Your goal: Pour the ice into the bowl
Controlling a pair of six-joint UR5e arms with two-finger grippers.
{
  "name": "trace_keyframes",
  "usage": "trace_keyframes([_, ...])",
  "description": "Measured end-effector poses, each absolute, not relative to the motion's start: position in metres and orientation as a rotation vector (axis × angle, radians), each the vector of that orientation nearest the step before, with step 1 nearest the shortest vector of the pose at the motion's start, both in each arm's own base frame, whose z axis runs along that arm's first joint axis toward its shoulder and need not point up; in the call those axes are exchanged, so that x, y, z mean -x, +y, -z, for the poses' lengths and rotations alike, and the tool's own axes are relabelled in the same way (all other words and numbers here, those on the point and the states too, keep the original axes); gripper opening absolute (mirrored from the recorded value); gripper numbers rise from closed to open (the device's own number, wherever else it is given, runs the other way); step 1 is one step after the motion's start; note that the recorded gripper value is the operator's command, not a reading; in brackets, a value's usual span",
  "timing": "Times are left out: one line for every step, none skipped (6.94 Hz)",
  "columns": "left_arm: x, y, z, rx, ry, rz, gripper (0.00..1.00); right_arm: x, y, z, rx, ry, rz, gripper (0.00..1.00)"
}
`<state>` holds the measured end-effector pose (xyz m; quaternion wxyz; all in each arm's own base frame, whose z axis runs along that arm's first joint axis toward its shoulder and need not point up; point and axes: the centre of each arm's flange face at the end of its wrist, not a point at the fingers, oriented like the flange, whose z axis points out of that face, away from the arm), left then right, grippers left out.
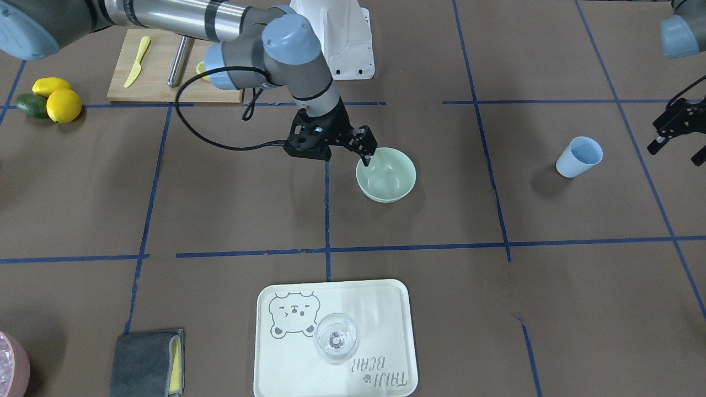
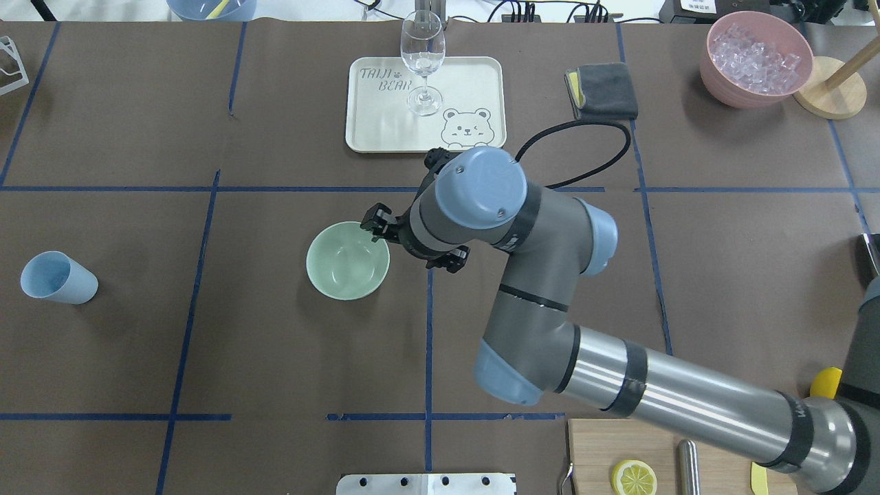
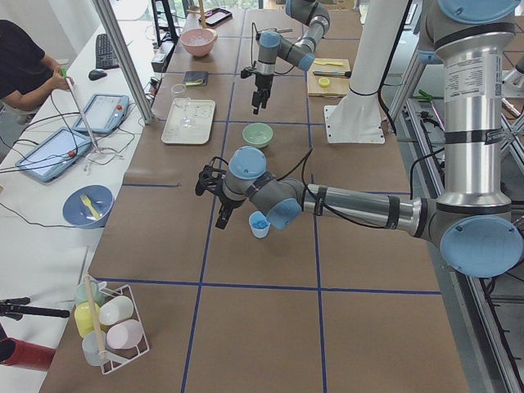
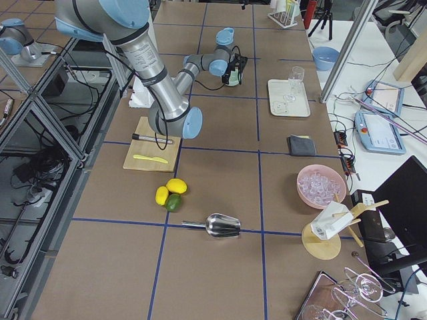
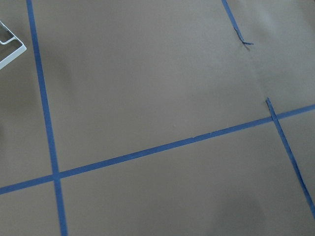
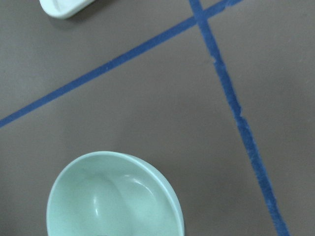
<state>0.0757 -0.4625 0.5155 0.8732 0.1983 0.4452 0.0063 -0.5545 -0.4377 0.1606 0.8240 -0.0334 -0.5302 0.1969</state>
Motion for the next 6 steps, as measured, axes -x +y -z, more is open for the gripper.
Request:
trace_keyframes([-0.093,-0.442,-0.503,-0.424,0.911,0.069,1.00,0.510,-0.460,-0.172,0.076,-1.144,-0.433,1.00])
trace_keyframes([-0.101,-0.415,-0.501,-0.455,0.866,0.140,1.00,0.481,-0.477,-0.186,0.055,-1.143,-0.428,1.00])
trace_keyframes([-0.104,-0.384,-0.505,-0.495,0.853,0.163,0.99,0.467,-0.486,-0.202,0.025,-1.127,-0.406,1.00])
trace_keyframes([-0.094,-0.352,-0.514,-0.563,0.869,0.174,1.00,0.461,-0.490,-0.213,0.007,-1.114,-0.392,1.00])
trace_keyframes([-0.080,-0.322,-0.522,-0.640,0.888,0.192,1.00,0.458,-0.491,-0.218,-0.001,-1.108,-0.387,1.00])
trace_keyframes([-0.081,-0.310,-0.524,-0.669,0.899,0.212,1.00,0.457,-0.491,-0.219,-0.005,-1.106,-0.386,1.00])
